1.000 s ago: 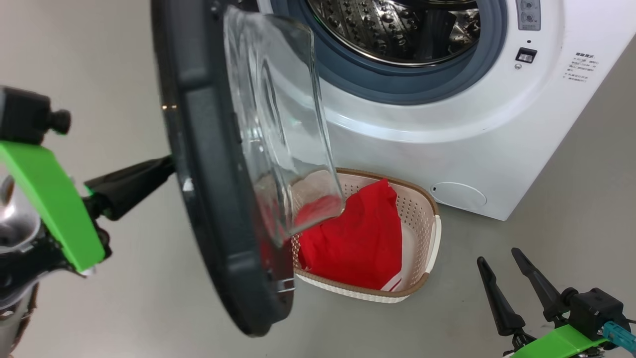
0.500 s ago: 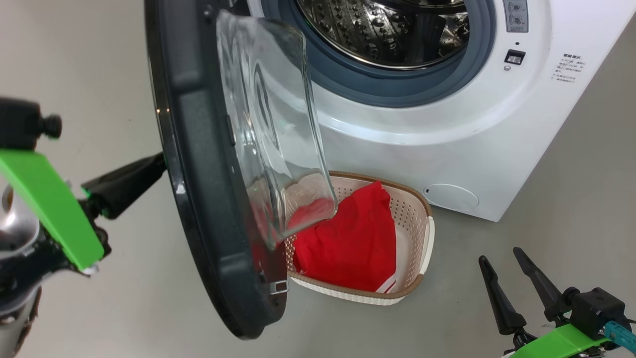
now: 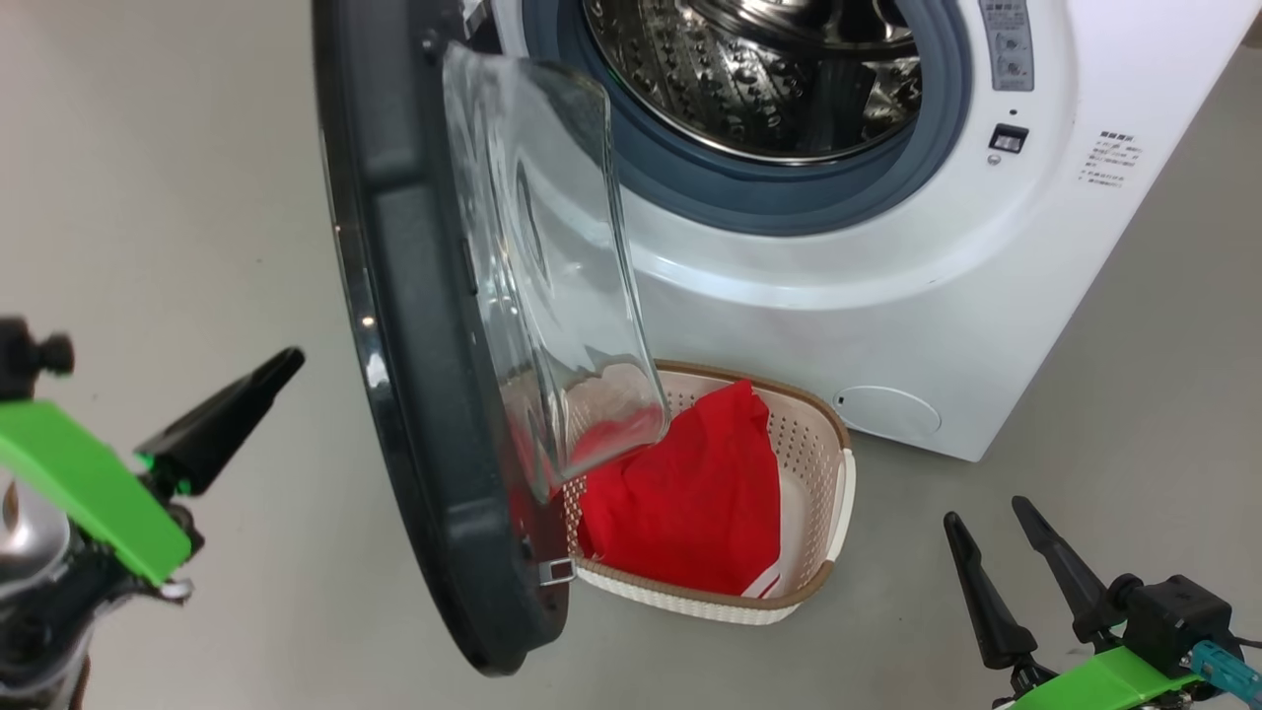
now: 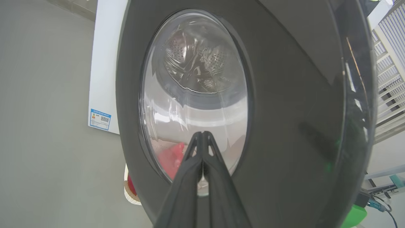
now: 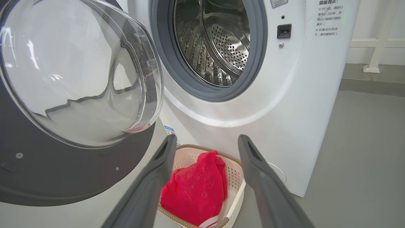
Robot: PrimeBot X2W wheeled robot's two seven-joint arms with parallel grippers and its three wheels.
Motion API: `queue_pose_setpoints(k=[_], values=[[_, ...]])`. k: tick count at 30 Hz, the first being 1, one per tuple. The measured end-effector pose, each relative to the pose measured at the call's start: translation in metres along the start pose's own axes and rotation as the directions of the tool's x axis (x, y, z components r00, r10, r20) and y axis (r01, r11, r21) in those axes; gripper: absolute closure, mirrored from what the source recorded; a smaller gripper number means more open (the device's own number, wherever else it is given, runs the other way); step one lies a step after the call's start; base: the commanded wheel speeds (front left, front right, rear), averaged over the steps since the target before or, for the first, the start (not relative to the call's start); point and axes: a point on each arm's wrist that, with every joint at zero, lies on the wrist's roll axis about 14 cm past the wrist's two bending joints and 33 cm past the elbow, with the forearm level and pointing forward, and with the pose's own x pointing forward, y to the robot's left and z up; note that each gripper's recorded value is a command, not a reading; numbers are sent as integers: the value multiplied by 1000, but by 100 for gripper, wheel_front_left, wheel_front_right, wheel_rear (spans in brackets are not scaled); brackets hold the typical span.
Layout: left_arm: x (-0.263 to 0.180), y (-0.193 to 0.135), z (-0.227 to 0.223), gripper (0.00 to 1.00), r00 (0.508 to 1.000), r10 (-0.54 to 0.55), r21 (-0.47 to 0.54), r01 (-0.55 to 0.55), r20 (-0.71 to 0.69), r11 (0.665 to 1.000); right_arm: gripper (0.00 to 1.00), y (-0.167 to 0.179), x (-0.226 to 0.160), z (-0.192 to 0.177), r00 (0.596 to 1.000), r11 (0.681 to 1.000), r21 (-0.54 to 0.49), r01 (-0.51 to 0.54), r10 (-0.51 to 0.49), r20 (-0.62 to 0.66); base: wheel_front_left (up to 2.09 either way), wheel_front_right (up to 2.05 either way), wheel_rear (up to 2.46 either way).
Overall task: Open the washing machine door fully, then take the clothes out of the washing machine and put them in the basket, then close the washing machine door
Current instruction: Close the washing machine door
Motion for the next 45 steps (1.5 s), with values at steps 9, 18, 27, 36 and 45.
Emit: queue_pose_setpoints(k=[9,18,27,36,45], values=[[-18,39,-12,0,987,113,-146,-96,110,985,0,1,-9,0,1000,1000,-4,10,-10,-3,0,0,0],[-33,72,-38,0,959,234,-244,-192,159,951,0,2,-11,2,1000,1000,-2,13,-13,4,0,0,0],[-43,99,-60,0,908,358,-336,-275,219,901,0,1,-13,-1,1000,1000,4,19,-19,-2,0,0,0],[-52,113,-95,0,875,435,-325,-357,213,876,0,-3,-15,-2,999,999,7,32,-32,-4,0,0,0],[-46,106,-120,0,878,435,-250,-383,201,889,0,-7,-17,-3,999,999,9,44,-44,-5,0,0,0]])
